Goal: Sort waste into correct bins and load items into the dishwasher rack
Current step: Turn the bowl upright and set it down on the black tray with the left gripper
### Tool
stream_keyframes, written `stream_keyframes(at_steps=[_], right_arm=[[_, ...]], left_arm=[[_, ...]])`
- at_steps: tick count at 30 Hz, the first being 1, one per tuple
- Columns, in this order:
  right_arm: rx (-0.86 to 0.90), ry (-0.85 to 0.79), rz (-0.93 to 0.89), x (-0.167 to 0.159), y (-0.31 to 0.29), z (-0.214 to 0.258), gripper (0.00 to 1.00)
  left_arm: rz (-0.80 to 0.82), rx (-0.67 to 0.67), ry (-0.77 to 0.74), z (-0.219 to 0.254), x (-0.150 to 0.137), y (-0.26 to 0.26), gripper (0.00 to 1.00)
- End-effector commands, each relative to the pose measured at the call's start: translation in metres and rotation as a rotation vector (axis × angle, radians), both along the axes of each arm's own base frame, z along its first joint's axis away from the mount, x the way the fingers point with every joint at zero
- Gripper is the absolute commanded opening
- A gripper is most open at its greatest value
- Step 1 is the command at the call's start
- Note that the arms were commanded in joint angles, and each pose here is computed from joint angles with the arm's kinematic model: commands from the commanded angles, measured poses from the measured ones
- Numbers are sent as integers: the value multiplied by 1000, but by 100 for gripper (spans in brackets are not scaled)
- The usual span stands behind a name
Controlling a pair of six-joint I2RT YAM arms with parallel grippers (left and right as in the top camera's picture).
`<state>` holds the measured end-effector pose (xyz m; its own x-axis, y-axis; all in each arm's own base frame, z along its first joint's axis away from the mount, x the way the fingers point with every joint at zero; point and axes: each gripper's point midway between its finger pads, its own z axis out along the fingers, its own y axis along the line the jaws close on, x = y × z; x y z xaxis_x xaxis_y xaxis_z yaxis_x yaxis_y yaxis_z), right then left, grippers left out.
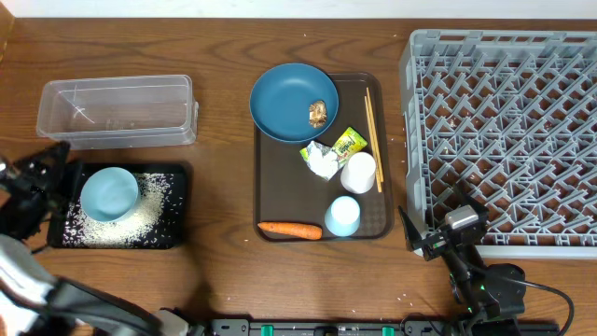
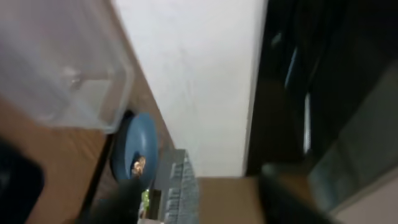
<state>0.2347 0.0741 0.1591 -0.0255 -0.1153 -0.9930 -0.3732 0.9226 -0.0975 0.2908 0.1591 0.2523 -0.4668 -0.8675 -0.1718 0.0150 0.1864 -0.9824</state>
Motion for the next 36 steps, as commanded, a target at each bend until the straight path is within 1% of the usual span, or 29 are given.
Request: stream_keyframes(at_steps=[1,3,5,9,10,13,16,20,27,29,32,33,34,36], right_arm=[[-7,3,-3,0,-1,-2,99],[-7,2,-3,0,-1,-1,99],[-7,2,-3,0,-1,-1,99],[-7,2,-3,0,-1,-1,99],[-7,2,-3,0,-1,-1,99],[-7,2,-3,0,-1,-1,99],[-7,3,-3,0,-1,-2,99],[-7,3,-3,0,-1,-2,99],[-7,2,-3,0,-1,-1,99],[-7,2,-3,0,-1,-1,99],[-7,2,-3,0,-1,-1,99],[-7,2,-3,0,-1,-1,99],[-7,2,-3,0,-1,-1,99],[-7,2,-3,0,-1,-1,99]], left_arm=[[-29,186,-37,27,4,-30,98],[0,293,10,28,8,-42,98],[67,415,124,17,8,-46,98],[212,678,478,-29,-15,-34,98],[224,715,535,-36,-19,-34,98],[200,784,601,-48,-19,-41,98],[256,817,721,-63,-22,-30,98],[399,796,914,-89,-29,0,98],[327,763,1020,-130,-19,5,98],[305,757,1048,-142,-18,6,100],[284,751,1070,-156,-13,9,98],[281,752,1071,-160,-10,10,95],[275,763,1066,-164,-6,13,88],[269,774,1059,-171,1,17,53]])
